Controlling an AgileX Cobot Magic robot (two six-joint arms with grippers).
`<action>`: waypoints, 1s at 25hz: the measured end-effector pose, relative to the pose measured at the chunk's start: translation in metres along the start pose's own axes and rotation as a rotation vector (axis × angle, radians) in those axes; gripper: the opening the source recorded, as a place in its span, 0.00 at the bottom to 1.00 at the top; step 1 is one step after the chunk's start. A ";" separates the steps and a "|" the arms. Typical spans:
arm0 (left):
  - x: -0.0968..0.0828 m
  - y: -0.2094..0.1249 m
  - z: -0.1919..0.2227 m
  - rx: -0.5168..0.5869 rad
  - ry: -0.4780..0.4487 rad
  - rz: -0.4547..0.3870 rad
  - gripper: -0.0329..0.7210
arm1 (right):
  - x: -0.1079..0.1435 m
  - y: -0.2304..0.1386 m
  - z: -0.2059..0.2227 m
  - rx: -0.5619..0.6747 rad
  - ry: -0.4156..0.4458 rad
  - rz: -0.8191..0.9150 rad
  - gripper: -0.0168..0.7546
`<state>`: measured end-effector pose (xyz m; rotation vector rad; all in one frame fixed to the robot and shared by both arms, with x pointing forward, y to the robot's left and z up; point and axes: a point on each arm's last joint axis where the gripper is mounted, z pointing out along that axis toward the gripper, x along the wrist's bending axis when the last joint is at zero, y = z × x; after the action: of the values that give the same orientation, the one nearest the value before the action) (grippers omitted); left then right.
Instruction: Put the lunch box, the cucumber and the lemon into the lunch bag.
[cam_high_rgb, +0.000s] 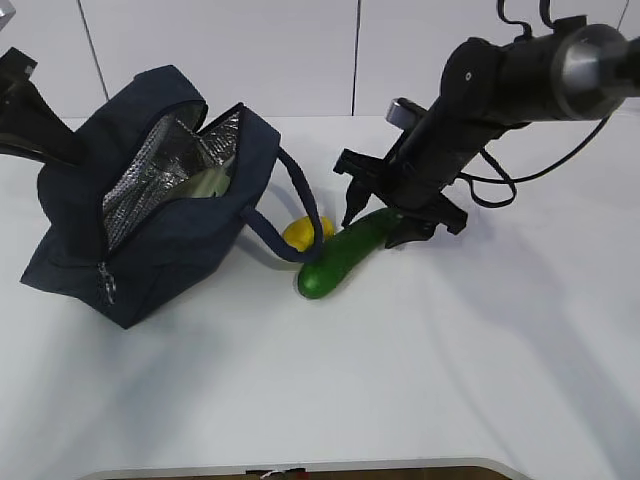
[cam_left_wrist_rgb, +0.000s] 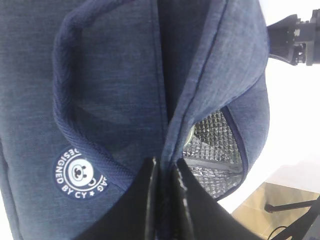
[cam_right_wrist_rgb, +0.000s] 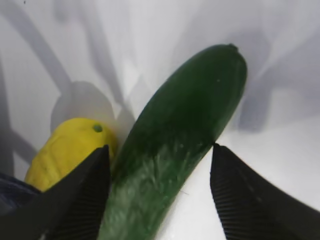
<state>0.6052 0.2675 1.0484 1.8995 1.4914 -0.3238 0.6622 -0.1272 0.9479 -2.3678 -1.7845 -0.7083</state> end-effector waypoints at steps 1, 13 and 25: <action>0.000 0.000 0.000 0.000 0.000 0.000 0.05 | -0.001 0.000 0.002 0.004 0.000 0.006 0.67; 0.000 0.000 0.000 0.000 0.000 0.000 0.05 | 0.006 0.008 0.002 0.006 -0.016 -0.037 0.67; 0.000 0.000 0.000 0.001 0.001 0.001 0.05 | 0.018 -0.003 0.009 0.010 -0.010 -0.061 0.65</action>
<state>0.6052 0.2676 1.0483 1.9011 1.4917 -0.3230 0.6662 -0.1070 0.9468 -2.3235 -1.8671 -0.6950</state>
